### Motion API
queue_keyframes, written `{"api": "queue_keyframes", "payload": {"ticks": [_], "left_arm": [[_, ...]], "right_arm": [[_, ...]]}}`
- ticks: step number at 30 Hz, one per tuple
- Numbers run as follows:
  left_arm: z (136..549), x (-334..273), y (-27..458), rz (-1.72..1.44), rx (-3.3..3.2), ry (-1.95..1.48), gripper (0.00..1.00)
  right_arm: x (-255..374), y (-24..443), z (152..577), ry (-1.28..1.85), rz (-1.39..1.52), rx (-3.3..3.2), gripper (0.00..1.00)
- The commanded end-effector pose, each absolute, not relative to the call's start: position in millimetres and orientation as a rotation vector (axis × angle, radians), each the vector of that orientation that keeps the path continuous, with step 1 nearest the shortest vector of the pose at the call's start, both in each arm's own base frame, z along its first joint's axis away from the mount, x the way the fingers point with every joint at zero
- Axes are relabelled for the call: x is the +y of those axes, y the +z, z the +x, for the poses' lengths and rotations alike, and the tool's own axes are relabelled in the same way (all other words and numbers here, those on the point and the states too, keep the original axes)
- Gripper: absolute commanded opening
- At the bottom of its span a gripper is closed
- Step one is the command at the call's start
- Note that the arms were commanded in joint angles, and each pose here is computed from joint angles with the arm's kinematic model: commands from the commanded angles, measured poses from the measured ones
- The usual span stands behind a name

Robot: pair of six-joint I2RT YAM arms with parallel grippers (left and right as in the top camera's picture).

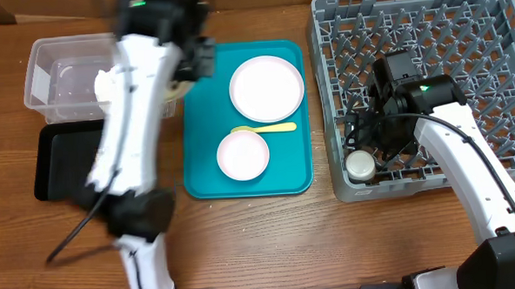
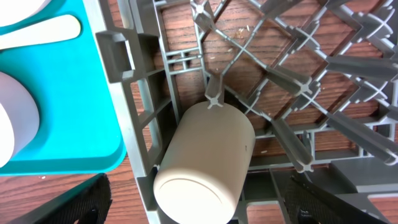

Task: Sort waste into correct bins and load items into the dishwasher
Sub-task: 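Tip the rice bowl over the black tray to pour out rice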

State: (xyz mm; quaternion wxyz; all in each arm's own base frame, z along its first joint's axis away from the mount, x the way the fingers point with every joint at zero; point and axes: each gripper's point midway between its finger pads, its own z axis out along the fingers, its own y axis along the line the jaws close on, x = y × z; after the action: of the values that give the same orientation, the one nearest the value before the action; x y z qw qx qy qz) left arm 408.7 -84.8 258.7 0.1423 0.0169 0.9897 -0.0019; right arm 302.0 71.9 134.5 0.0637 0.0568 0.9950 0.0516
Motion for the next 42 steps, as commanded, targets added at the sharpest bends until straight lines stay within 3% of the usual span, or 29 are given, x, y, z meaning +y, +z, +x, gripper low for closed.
{"api": "queue_keyframes", "payload": {"ticks": [1, 7, 12, 17, 22, 29, 42], "left_arm": [[375.6, -36.7, 277.2, -0.055, 2.854, 0.038, 0.05], [354.1, 33.8, 220.2, -0.372, 2.982, -0.051, 0.05], [351.5, 53.1, 155.7, -0.414, 2.985, -0.442, 0.04], [359.2, 62.3, 134.4, -0.374, 2.829, -0.722, 0.04], [368.4, 76.6, 138.1, -0.414, 2.667, -0.872, 0.04], [373.9, 83.7, 181.5, -0.318, 2.345, -1.16, 0.04], [350.9, 159.3, 197.8, -0.462, 1.996, -1.207, 0.04]], "right_arm": [[73.6, 139.6, 306.8, 0.172, 0.154, 2.984, 0.91], [73.8, 139.7, 307.6, 0.173, 0.154, 2.98, 0.91], [74.4, 140.3, 310.7, 0.177, 0.152, 2.967, 0.91], [74.6, 140.4, 311.5, 0.178, 0.152, 2.964, 0.91], [74.6, 140.4, 311.3, 0.178, 0.153, 2.965, 0.91], [74.6, 140.4, 311.1, 0.178, 0.153, 2.966, 0.91], [74.3, 140.1, 309.9, 0.176, 0.152, 2.97, 0.91]]}}
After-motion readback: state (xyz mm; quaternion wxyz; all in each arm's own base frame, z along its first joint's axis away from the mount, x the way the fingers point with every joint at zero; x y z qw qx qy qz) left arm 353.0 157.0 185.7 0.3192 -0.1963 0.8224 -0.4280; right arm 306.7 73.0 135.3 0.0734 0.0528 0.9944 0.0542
